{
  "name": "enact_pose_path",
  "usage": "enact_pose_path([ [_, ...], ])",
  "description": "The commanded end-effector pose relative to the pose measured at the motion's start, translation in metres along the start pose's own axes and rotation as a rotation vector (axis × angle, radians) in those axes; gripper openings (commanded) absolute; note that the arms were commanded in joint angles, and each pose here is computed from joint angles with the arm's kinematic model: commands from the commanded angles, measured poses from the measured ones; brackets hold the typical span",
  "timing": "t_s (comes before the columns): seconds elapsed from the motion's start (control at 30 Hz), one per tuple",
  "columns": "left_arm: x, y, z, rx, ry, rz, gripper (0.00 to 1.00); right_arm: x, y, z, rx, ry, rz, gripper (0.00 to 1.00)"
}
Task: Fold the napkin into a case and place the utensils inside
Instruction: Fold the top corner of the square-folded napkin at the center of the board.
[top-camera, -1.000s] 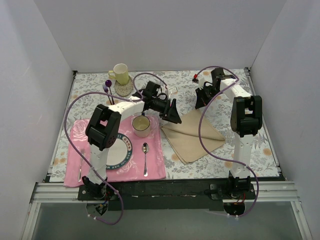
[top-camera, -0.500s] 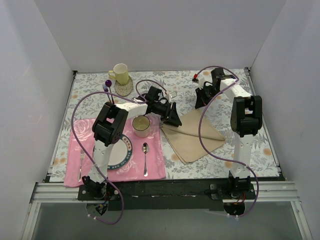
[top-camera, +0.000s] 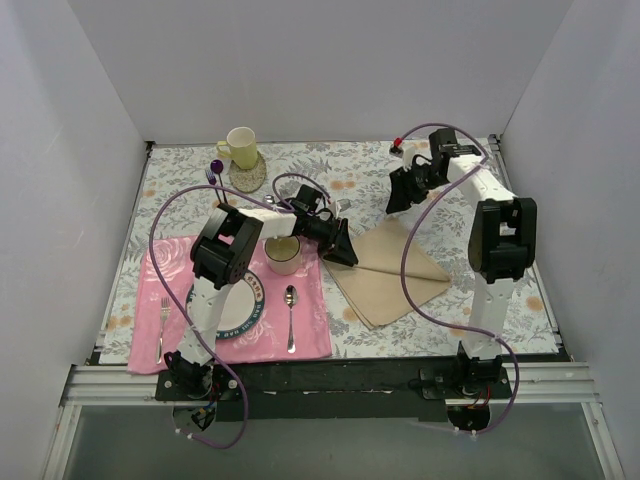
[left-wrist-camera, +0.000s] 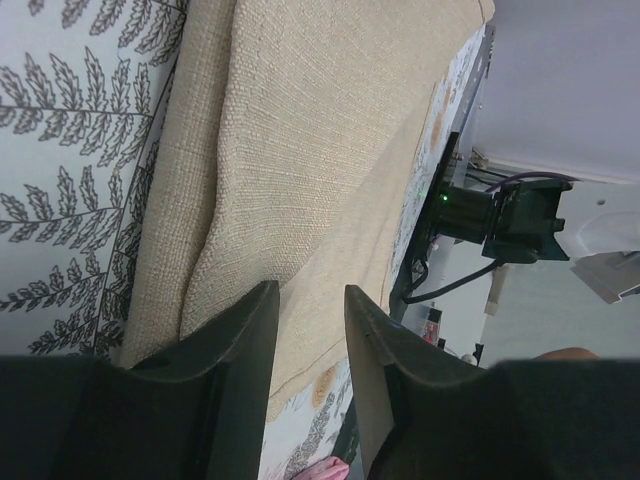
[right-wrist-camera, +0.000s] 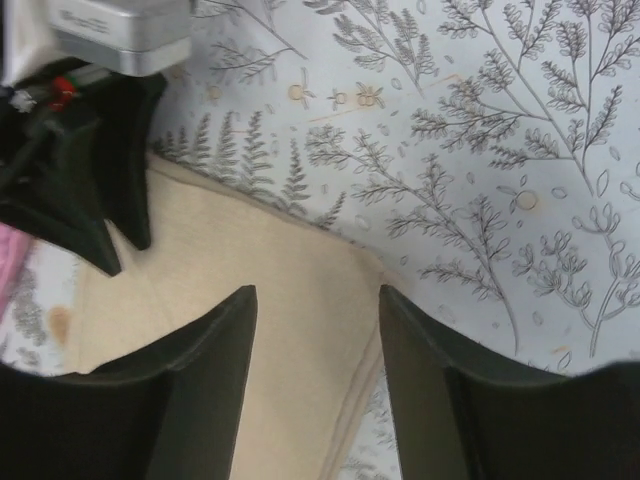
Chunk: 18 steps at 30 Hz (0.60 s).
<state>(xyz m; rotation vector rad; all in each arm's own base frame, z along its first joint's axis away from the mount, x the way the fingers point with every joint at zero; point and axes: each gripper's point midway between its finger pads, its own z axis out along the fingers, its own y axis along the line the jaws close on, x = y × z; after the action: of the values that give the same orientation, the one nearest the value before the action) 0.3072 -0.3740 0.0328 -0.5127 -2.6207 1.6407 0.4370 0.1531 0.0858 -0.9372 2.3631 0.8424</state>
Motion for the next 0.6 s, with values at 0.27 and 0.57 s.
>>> enact_pose_path([
  [0.27, 0.026, 0.046, 0.006, -0.169, 0.044, -0.068, 0.32, 0.012, 0.138, -0.04, -0.427, -0.127, 0.321, 0.71],
  [0.57, 0.027, 0.049, 0.006, -0.169, 0.051, -0.084, 0.21, 0.063, 0.149, 0.004, -0.51, -0.047, 0.461, 0.69],
])
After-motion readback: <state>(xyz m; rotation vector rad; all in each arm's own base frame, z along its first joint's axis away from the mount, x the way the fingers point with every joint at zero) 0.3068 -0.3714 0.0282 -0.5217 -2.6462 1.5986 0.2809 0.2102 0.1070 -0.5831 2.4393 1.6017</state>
